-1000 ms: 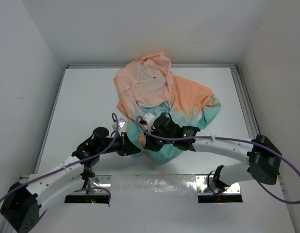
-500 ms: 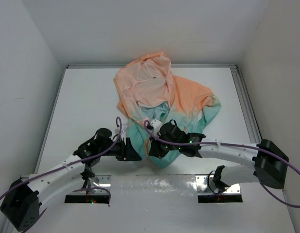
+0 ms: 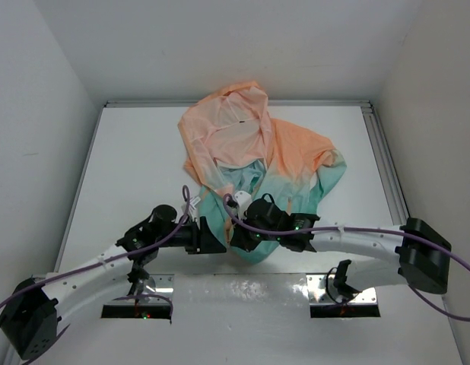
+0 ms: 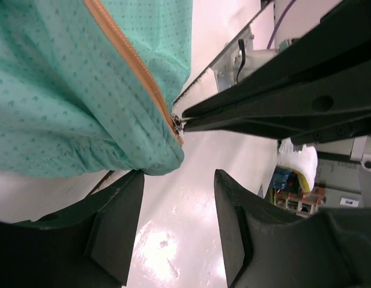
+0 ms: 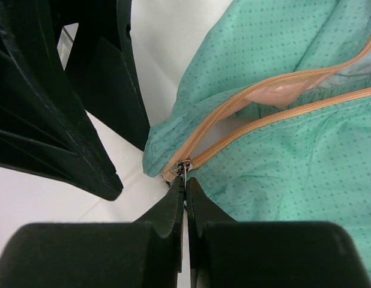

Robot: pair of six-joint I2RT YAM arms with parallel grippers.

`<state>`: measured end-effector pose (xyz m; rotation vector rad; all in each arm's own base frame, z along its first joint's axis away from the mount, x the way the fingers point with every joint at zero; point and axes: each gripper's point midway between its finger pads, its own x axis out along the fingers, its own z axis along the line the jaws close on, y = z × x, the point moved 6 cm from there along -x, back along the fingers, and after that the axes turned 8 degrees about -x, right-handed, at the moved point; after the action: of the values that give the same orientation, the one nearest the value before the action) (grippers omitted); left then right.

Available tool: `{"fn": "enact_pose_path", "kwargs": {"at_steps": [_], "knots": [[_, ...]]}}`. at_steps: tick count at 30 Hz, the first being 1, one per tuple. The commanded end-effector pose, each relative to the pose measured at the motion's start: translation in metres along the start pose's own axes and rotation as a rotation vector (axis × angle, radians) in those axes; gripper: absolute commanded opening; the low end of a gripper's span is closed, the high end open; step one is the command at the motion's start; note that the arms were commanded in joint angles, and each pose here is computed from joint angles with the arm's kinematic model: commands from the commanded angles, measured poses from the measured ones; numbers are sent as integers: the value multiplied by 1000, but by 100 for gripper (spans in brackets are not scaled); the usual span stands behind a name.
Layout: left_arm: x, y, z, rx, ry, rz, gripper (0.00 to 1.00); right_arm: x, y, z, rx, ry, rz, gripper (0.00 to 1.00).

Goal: Zip up the jacket

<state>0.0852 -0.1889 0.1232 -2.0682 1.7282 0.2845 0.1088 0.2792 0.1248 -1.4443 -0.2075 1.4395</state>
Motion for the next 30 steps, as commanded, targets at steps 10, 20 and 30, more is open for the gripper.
{"fn": "enact_pose_path", "kwargs": {"at_steps": [10,20,30], "knots": [[7,-11,-4,-37,32,-129,32,2,-6,11,3,-21,-75,0],[11,-5,1,-23,39,-71,29,3,-6,12,2,-19,-72,0],[13,-4,6,-7,41,-75,1,4,-7,13,1,-22,-66,0]]}}
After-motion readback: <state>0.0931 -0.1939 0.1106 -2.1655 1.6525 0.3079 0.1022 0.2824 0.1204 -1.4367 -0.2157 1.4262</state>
